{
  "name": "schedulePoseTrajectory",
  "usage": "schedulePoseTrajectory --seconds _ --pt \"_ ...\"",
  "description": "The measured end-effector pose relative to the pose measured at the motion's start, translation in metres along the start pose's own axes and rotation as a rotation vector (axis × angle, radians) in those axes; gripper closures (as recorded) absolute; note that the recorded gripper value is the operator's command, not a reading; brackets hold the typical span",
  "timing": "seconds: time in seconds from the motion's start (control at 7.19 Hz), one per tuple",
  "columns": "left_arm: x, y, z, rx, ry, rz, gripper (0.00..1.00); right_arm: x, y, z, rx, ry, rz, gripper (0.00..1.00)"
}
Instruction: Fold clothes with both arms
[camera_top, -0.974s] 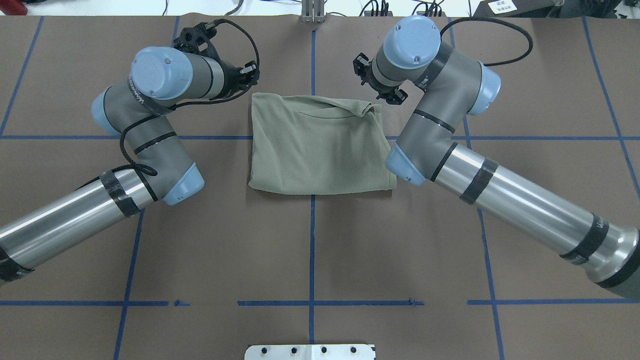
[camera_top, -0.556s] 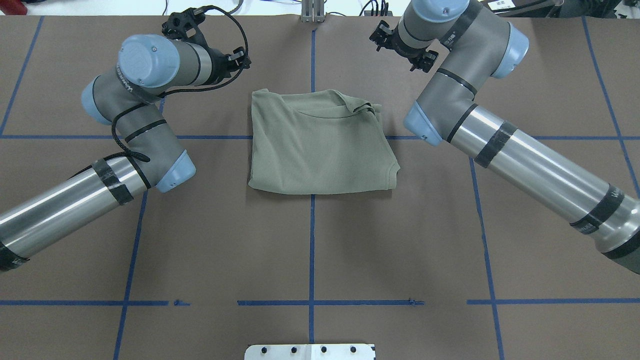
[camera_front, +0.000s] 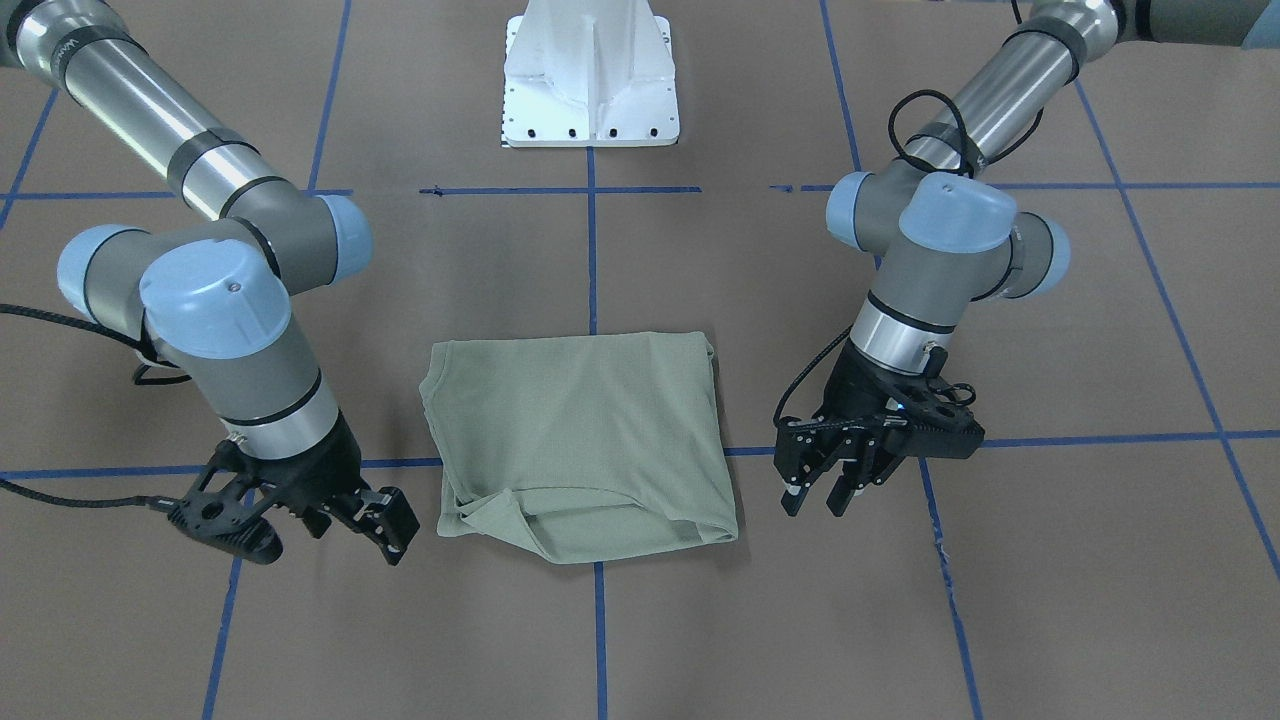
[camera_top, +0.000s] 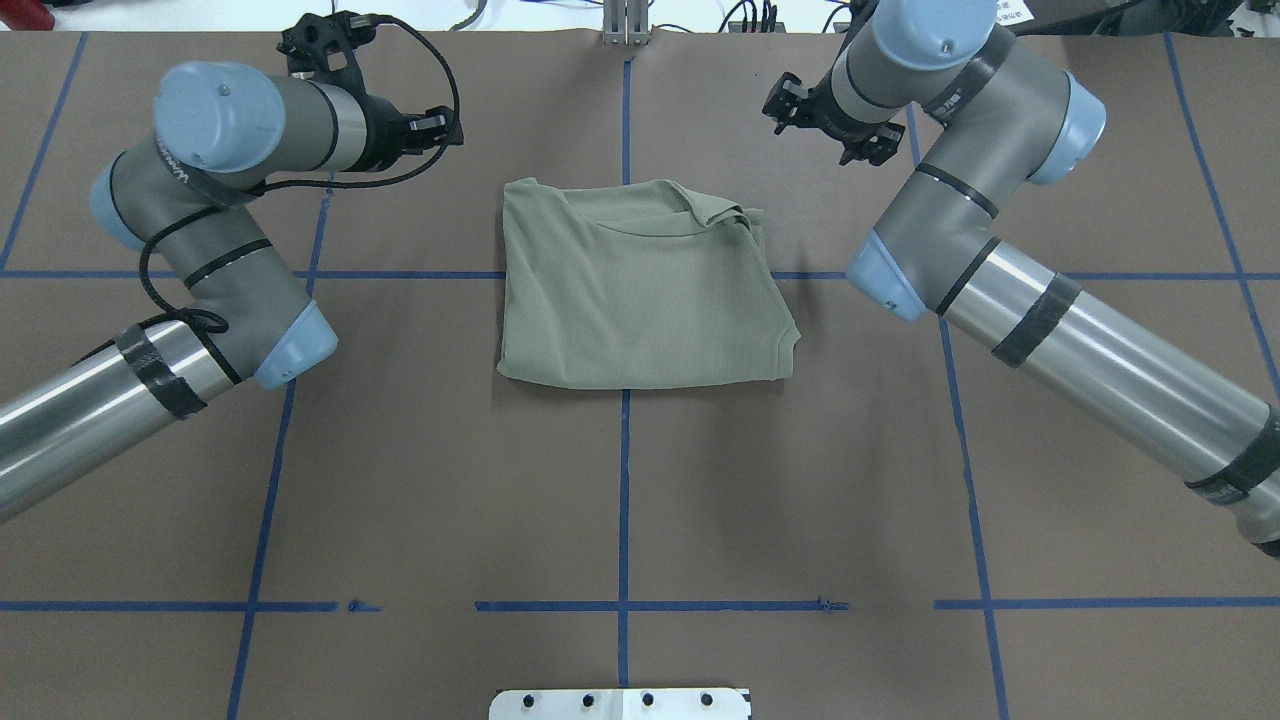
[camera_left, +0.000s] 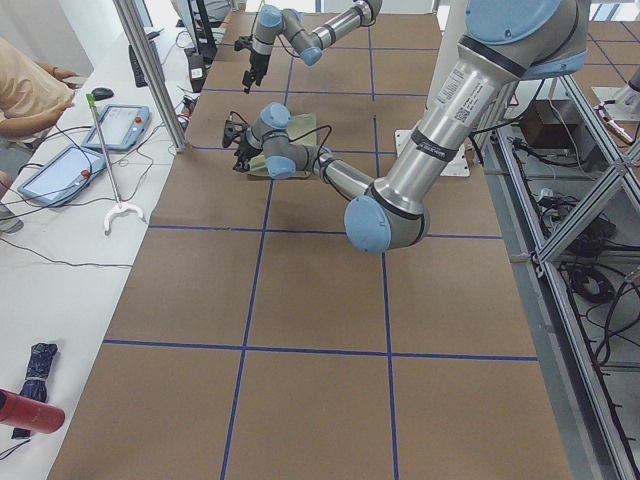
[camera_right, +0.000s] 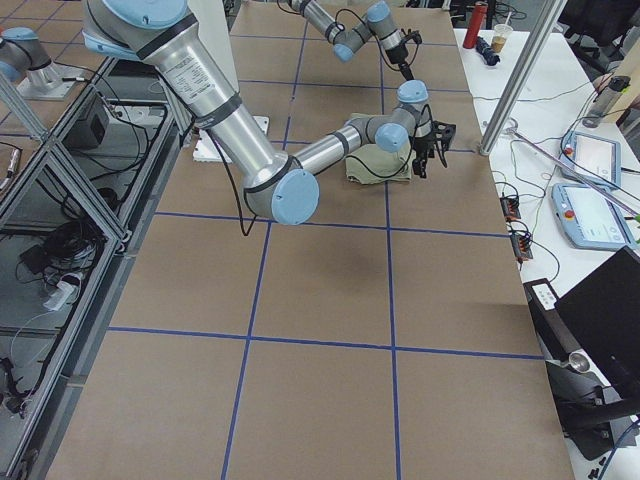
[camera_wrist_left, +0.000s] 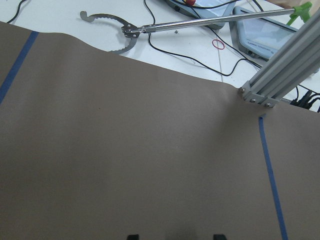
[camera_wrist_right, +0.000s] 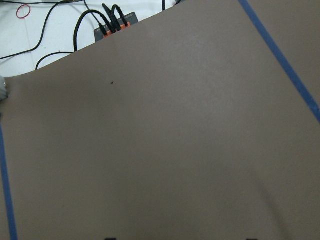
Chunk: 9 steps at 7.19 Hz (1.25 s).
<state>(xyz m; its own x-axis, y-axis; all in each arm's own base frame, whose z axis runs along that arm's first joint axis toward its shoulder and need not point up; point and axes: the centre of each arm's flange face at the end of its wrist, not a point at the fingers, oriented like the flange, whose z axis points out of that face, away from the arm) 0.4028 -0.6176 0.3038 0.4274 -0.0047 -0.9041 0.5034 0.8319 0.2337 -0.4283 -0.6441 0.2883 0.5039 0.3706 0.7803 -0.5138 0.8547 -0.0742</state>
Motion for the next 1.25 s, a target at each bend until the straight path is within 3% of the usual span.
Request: schedulePoseTrajectory --seconds 0.28,0.56,0.7,0.97,1.25 --pt "-0.026 -0.016 -0.015 -0.049 0.007 0.043 0.39 -0.032 0.076 0.000 -0.025 -0.045 0.021 1.00" --pt "-0.036 -0.017 -0.019 -0.077 0.011 0.060 0.38 -0.048 0.152 0.018 -0.007 -0.045 -0.030 1.00" --pt "-0.038 -0.016 -0.021 -0.082 0.012 0.058 0.38 -0.048 0.168 0.027 0.004 -0.033 -0.049 1.00" --pt "-0.040 -0.014 -0.024 -0.083 0.015 0.057 0.37 -0.051 0.166 0.052 0.039 0.014 -0.078 1.00" --pt "-0.040 -0.014 -0.026 -0.082 0.017 0.057 0.36 -0.061 0.124 0.065 0.085 0.056 -0.094 1.00"
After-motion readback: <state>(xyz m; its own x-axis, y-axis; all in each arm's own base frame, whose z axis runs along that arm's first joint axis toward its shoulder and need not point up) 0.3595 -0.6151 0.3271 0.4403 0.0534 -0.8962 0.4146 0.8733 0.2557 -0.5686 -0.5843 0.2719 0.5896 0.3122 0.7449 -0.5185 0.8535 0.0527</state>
